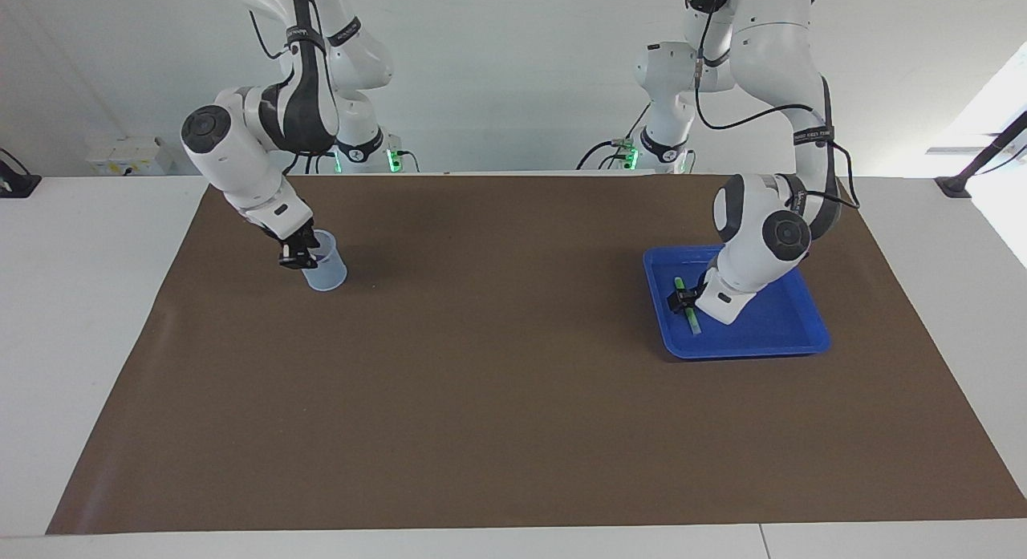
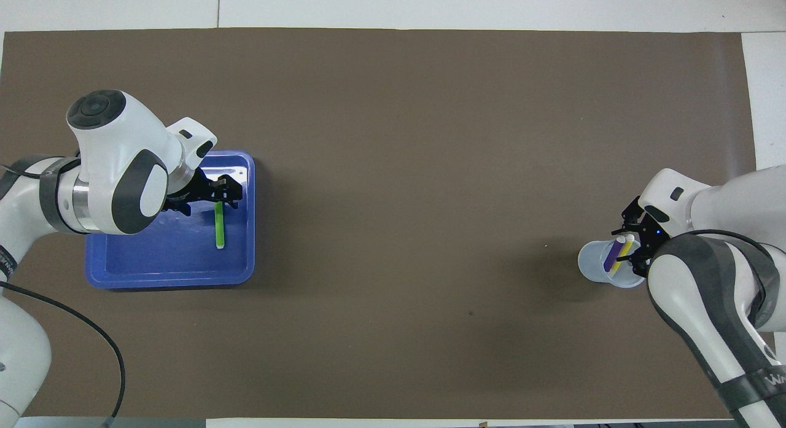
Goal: Right arm passes pens to left for tray arrangement
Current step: 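Lift the purple pen from the cup with the right gripper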
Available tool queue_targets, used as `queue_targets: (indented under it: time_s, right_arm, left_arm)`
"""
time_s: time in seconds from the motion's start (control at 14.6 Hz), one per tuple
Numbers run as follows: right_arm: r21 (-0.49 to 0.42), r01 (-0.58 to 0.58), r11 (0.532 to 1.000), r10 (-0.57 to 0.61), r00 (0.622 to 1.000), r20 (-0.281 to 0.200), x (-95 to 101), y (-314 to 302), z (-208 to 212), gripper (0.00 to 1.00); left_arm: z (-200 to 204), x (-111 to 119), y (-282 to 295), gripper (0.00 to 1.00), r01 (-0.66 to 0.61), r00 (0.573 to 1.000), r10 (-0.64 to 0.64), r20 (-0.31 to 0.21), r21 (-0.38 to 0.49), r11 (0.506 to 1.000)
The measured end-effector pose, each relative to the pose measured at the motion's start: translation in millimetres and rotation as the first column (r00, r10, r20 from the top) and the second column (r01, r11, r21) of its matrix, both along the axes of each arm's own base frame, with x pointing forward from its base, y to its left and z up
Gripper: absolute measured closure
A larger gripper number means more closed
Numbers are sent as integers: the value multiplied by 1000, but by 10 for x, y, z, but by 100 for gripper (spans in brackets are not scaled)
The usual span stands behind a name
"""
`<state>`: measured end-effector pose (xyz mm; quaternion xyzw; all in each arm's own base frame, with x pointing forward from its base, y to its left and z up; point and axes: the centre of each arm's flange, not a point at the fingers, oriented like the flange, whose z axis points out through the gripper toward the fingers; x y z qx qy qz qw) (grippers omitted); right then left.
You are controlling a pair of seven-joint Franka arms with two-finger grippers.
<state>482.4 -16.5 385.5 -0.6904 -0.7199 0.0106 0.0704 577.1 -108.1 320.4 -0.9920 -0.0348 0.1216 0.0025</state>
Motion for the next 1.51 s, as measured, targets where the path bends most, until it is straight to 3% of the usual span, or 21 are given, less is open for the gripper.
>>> queue_targets:
  time_s: [0.34, 0.48, 0.96, 1.24, 1.51]
  right_arm:
    - [0, 0, 1000, 0, 1000, 0, 0, 0, 0, 57]
    - [0, 0, 1000, 0, 1000, 0, 0, 0, 0, 70]
    - [1, 1, 1000, -1, 1000, 8, -6, 1, 87, 77]
    - [9, 54, 998, -54, 998, -38, 9, 7, 227, 80]
    - [-8, 178, 984, -178, 981, -82, 74, 24, 732, 82]
  left_arm:
    - [823, -2, 55, 0, -37, 999, 35, -28, -43, 998]
    - [1169, -106, 114, 0, -46, 999, 44, -29, -54, 998]
    - [1788, -400, 192, 0, -137, 990, 136, -24, -39, 990]
    - [2128, -579, -6, 0, -171, 985, 171, -8, -99, 980]
    - [2283, -633, -225, 0, -203, 979, 205, 8, -115, 972]
